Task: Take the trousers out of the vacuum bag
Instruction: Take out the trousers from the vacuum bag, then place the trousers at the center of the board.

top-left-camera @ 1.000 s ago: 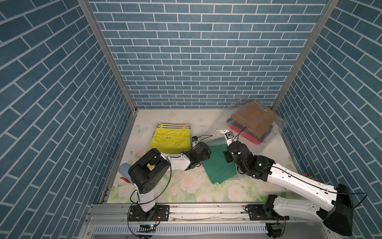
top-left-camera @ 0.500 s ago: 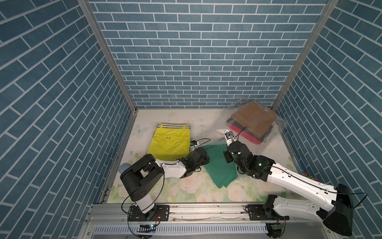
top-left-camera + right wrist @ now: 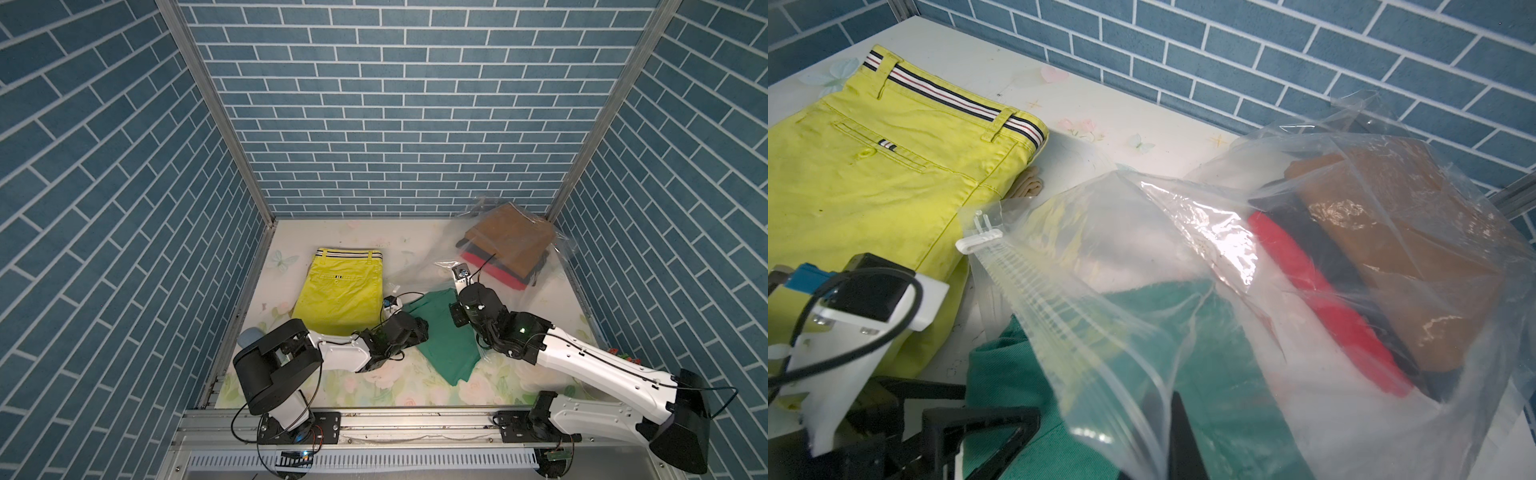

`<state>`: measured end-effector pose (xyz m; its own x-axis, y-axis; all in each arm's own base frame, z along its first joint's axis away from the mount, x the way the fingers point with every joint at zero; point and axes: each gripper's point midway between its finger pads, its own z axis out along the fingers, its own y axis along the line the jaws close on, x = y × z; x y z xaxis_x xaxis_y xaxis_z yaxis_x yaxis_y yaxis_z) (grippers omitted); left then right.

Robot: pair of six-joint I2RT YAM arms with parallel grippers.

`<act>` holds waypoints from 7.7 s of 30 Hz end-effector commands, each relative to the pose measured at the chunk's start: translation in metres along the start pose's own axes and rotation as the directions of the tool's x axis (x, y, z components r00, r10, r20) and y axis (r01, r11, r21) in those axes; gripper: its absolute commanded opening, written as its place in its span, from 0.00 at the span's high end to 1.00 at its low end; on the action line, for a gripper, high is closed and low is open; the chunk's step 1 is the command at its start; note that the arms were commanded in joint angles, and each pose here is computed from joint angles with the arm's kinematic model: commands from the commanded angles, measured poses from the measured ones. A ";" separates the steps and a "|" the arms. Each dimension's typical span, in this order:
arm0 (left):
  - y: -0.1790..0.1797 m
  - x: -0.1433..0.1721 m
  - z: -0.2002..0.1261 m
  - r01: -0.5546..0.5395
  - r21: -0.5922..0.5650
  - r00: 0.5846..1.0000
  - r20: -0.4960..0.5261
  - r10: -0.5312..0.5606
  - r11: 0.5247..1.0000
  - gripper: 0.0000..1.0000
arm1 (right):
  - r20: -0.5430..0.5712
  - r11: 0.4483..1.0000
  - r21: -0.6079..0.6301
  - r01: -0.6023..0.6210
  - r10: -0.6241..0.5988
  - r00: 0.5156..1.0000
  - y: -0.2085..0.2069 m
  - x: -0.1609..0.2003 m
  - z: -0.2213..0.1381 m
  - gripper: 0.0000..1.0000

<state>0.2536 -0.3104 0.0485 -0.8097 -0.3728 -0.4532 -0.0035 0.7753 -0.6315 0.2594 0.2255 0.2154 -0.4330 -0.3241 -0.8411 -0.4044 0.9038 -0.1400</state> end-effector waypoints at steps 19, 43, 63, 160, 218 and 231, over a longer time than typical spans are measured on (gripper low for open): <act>0.007 -0.038 0.027 -0.048 -0.069 0.997 0.052 0.051 0.996 0.55 | 0.019 1.000 0.001 -0.007 0.007 1.000 -0.002 -0.001 -0.001 1.00; -0.039 -0.036 -0.053 0.001 0.176 1.000 0.026 -0.005 0.984 1.00 | -0.020 0.999 -0.030 -0.038 0.037 0.999 0.007 0.020 0.010 0.92; -0.075 -0.074 -0.101 0.001 0.241 0.990 0.137 -0.035 0.970 1.00 | -0.022 0.949 -0.308 -0.070 0.066 0.998 0.043 0.009 -0.052 0.44; -0.097 -0.130 -0.220 0.067 0.399 0.937 0.290 -0.195 0.915 1.00 | 0.174 0.910 -0.311 0.274 -0.228 0.958 0.147 0.006 -0.125 1.00; -0.002 -0.389 -0.244 -0.018 0.168 0.749 0.655 -0.098 0.986 1.00 | 0.334 0.879 -0.078 0.470 -0.421 0.843 0.133 -0.256 0.097 1.00; 0.045 -0.388 -0.217 0.020 0.155 0.756 0.645 -0.116 0.988 1.00 | 0.319 0.886 -0.107 0.452 -0.400 0.859 0.136 -0.244 0.133 1.00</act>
<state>0.4395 -0.0331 0.3120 -0.3176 -0.7056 -0.6334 0.0191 0.6631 -0.7483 0.4086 0.4664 0.2934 0.0043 -0.6439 -0.7651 -0.6853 0.5553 -0.4712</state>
